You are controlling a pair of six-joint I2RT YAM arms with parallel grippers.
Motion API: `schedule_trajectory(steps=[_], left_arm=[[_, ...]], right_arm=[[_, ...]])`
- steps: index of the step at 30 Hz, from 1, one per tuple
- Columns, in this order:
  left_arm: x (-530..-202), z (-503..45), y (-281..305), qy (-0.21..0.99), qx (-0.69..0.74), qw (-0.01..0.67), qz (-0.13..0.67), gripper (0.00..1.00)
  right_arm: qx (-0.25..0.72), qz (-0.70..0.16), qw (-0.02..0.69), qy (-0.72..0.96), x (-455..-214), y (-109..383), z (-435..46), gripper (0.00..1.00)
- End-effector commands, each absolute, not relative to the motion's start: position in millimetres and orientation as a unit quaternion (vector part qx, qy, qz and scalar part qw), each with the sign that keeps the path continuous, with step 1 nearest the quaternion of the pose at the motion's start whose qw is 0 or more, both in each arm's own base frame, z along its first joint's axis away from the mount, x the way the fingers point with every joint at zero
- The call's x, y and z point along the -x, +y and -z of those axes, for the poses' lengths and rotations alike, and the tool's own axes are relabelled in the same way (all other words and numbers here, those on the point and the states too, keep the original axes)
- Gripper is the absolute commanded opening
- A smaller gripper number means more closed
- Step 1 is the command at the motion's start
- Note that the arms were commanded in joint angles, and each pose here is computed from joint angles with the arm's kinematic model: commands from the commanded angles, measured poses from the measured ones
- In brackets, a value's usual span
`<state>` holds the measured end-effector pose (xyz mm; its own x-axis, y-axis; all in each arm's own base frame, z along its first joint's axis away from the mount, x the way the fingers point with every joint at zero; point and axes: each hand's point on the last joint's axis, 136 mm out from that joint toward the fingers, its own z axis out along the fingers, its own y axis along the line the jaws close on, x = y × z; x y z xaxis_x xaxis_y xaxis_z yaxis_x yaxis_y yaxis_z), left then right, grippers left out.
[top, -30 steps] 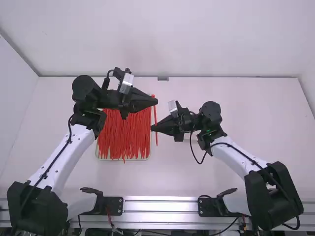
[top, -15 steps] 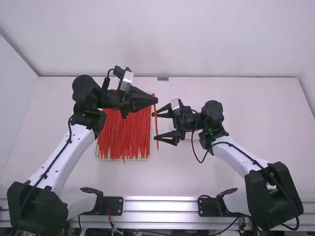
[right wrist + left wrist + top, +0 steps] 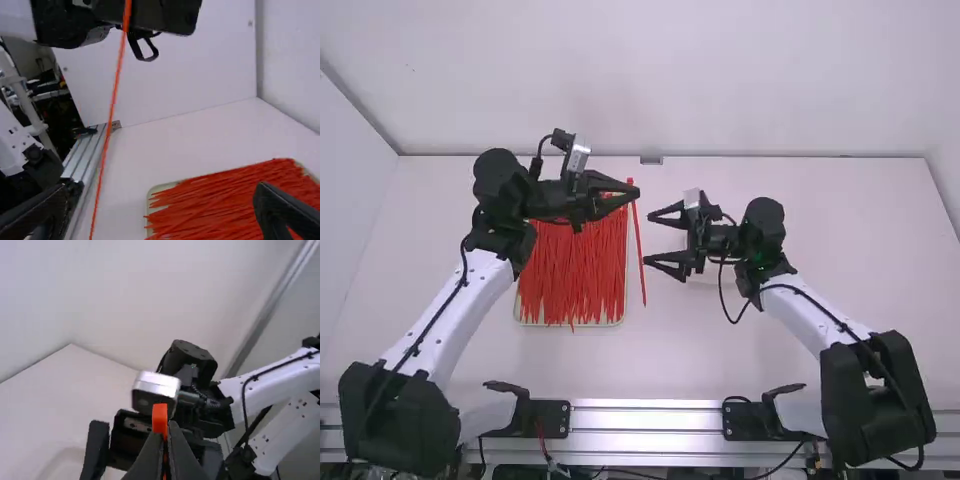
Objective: Fasten the cable tie
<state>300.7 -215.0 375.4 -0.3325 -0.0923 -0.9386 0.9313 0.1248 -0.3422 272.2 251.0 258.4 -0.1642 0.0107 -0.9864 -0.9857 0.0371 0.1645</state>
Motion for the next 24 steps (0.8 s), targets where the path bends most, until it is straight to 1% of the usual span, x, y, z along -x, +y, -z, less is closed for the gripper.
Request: schedule_trajectory(steps=[1,5,7,10,11,15,17,22,24], left_arm=[[-315,-372,-213,0.602,-0.339,0.466,0.552,0.01],[-332,-358,-213,0.621,-0.314,0.462,0.55,0.01],[-339,-353,-210,0.626,-0.307,0.461,0.549,0.01],[-359,-342,-193,0.647,-0.28,0.449,0.548,0.01],[-360,-342,-191,0.647,-0.28,0.448,0.549,0.02],[-369,-343,-178,0.651,-0.272,0.421,0.57,0.01],[-380,-341,-171,0.662,-0.246,0.394,0.588,0.01],[-395,-337,-170,0.679,-0.198,0.346,0.616,0.01],[-400,-336,-170,0.686,-0.17,0.314,0.633,0.01]], right_arm=[[0.455,-0.51,0.501,0.531,-282,248,-270,0.98],[0.47,-0.495,0.523,0.51,-282,245,-276,0.98],[0.497,-0.488,0.531,0.483,-275,247,-278,0.98],[0.569,-0.462,0.549,0.402,-255,248,-278,0.98],[0.573,-0.461,0.549,0.397,-254,247,-278,0.98],[0.608,-0.448,0.555,0.348,-242,246,-276,0.98],[0.643,-0.429,0.565,0.287,-231,243,-274,0.98],[0.673,-0.386,0.593,0.215,-224,242,-271,0.98],[0.686,-0.346,0.617,0.17,-223,241,-268,0.98]])
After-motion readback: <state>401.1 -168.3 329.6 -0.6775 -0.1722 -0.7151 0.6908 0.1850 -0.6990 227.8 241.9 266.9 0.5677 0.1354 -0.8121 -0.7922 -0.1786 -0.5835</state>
